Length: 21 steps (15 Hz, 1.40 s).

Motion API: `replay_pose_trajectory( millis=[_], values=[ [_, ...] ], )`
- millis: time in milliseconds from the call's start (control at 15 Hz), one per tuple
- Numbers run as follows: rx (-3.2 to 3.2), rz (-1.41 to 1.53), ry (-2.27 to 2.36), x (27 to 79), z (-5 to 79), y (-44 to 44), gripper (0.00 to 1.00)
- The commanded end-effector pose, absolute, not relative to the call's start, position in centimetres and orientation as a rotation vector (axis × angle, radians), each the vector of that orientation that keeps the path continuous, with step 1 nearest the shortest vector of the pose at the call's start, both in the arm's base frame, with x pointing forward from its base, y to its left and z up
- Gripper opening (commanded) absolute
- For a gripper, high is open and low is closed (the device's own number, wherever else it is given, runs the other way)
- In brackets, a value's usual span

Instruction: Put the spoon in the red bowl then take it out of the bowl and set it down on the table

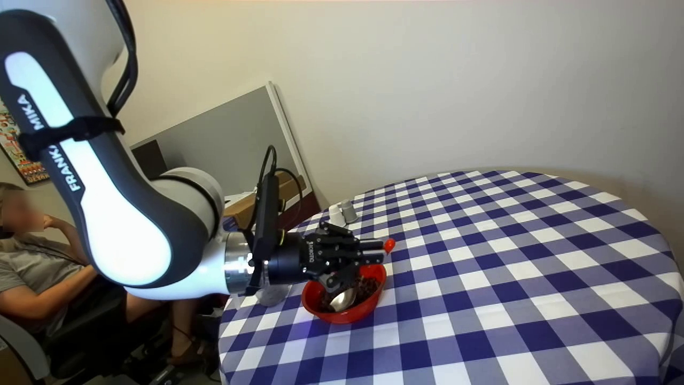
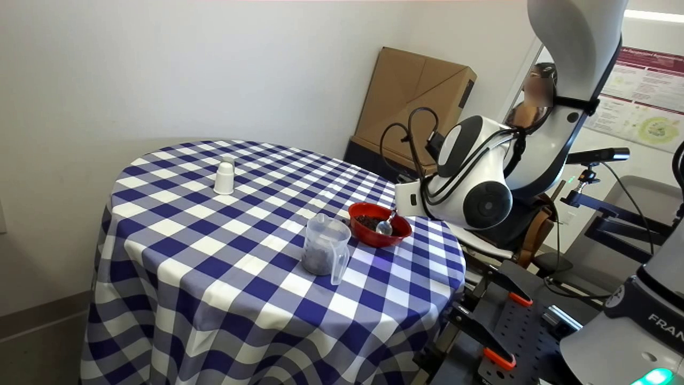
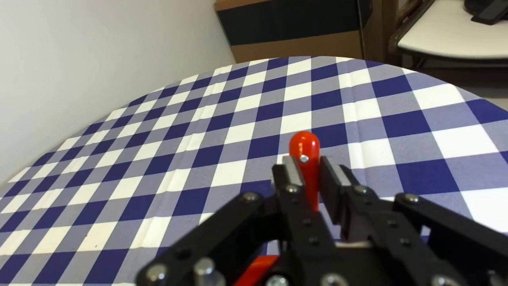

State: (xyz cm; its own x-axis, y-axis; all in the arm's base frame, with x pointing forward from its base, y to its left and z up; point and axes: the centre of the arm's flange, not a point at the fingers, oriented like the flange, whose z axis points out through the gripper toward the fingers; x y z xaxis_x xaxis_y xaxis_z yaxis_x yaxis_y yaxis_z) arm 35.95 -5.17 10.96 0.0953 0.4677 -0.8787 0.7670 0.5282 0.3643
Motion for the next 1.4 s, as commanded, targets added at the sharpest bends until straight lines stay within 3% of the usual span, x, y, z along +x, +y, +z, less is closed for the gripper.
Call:
replay_pose_trajectory(
  millis=[0, 1333],
  values=[
    [1.136, -0.335, 1.516, 35.3, 10.5, -4.5, 0.05],
    [1.473, -0.571, 1.390, 38.8, 11.4, -1.6, 0.05]
  ],
)
